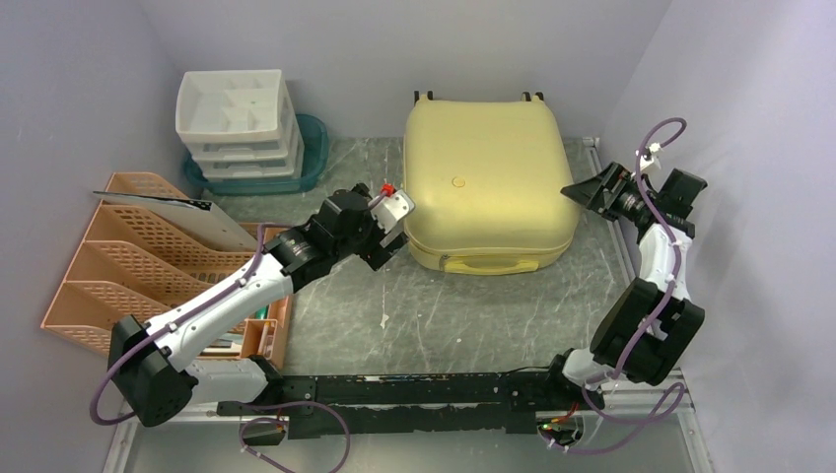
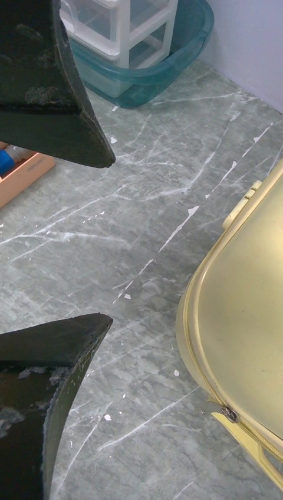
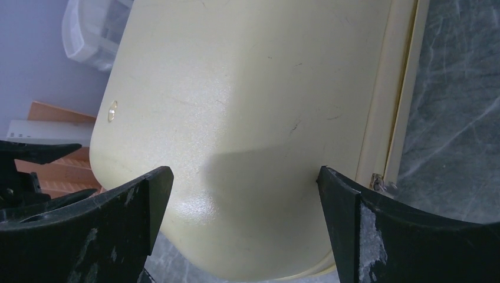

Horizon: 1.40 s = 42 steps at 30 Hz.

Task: Open, take out, and arrange the luggage
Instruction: Adjust the luggage at the center of the board.

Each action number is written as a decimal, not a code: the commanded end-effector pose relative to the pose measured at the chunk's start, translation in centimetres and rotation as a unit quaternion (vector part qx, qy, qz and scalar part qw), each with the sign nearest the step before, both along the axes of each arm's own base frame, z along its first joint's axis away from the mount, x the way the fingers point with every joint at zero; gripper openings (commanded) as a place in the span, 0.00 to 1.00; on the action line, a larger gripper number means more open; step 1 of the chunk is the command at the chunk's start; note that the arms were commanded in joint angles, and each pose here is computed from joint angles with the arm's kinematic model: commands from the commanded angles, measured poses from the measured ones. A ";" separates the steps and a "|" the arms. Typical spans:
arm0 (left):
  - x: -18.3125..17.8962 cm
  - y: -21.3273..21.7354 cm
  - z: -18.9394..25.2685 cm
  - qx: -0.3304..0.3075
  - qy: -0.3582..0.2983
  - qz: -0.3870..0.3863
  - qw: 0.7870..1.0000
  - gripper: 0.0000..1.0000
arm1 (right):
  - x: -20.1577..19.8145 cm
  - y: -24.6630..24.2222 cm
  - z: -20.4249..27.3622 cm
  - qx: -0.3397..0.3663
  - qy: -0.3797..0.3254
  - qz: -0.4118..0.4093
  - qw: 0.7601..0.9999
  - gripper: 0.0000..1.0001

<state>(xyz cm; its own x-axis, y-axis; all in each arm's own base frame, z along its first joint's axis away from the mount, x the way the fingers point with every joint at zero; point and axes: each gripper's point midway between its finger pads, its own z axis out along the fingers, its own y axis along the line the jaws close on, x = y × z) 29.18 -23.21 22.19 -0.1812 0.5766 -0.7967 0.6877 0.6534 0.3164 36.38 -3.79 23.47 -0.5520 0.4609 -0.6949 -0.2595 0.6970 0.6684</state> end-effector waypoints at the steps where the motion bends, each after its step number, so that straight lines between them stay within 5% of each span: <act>1: 0.1 -0.5 0.9 -0.015 -0.011 -0.011 1.000 0.99 | -0.2 0.9 0.8 0.021 -0.020 0.033 0.999 1.00; 10: 0.7 -0.4 0.2 -0.019 0.002 -0.007 1.000 0.99 | -2.5 6.8 -1.3 0.011 -0.003 0.138 0.990 1.00; 16: 1.9 0.7 -0.1 -0.032 0.014 0.001 0.999 0.99 | -5.8 14.9 -2.4 0.013 0.006 0.256 0.967 1.00; 22: 1.6 1.6 -0.8 -0.036 0.021 -0.005 0.999 0.99 | -8.8 17.9 -0.4 0.007 -0.044 0.334 0.941 1.00; 34: 4.1 9.9 -2.3 -0.022 0.023 0.132 0.991 0.99 | -7.3 15.9 5.6 -0.086 -0.145 0.271 0.948 1.00; 42: 3.3 10.8 -5.7 -0.048 0.058 0.117 0.990 0.99 | -5.9 15.0 9.5 -0.109 -0.192 0.214 0.952 1.00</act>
<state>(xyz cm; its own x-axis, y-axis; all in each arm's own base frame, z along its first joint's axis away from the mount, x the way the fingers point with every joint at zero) 32.74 -10.85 16.72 -0.4296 0.4684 -0.7721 0.4863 0.8404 0.2393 29.43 11.65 30.17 -0.4293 0.0511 -0.9017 -0.7434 0.5470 0.3850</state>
